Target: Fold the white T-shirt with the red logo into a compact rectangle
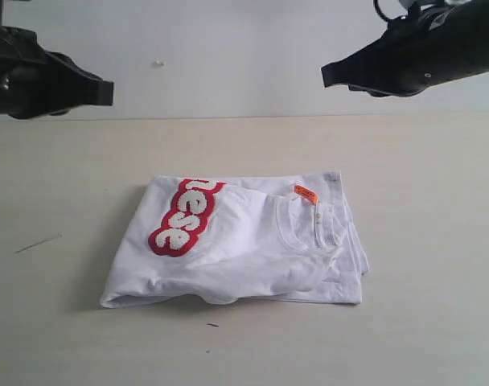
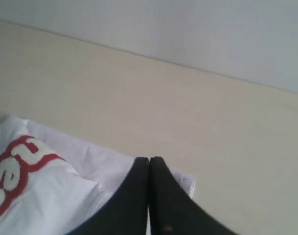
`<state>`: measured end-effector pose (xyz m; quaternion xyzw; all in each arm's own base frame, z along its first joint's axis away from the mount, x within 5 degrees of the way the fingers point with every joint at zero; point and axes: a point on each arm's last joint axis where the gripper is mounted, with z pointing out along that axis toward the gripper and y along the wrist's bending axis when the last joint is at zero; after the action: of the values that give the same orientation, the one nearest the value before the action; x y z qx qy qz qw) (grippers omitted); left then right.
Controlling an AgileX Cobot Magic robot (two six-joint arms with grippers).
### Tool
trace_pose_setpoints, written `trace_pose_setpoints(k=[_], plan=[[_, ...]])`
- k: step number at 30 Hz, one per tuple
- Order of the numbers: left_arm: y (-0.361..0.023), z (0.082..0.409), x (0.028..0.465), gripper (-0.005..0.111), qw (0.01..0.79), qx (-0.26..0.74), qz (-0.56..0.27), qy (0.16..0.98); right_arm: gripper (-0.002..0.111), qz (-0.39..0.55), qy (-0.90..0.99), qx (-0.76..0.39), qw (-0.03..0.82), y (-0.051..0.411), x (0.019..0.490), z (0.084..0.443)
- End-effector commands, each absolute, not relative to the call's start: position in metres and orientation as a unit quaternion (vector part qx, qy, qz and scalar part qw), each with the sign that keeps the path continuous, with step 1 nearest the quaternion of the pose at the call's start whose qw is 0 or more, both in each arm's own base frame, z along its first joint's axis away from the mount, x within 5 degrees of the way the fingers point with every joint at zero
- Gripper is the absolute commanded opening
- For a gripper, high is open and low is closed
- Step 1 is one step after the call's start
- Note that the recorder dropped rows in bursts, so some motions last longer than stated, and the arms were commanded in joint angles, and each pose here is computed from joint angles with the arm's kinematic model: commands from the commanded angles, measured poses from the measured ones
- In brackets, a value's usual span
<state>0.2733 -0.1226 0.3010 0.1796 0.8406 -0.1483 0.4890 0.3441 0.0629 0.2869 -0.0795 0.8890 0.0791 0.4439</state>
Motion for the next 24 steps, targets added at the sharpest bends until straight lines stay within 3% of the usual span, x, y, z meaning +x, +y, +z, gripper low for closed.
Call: trace_pose_setpoints(k=[1, 14, 24], plan=[[-0.112, 0.325, 0.251, 0.0, 0.529, 0.167, -0.157, 0.817, 0.0, 0.081, 0.869, -0.074, 0.482, 0.058, 0.325, 0.312], [-0.081, 0.367, 0.183, 0.0, 0.635, 0.153, -0.159, 0.741, 0.0, 0.087, 0.817, -0.066, 0.566, 0.049, 0.271, 0.362], [-0.061, 0.381, 0.139, 0.0, 0.693, 0.13, -0.171, 0.689, 0.0, 0.094, 0.775, -0.07, 0.622, 0.043, 0.227, 0.402]])
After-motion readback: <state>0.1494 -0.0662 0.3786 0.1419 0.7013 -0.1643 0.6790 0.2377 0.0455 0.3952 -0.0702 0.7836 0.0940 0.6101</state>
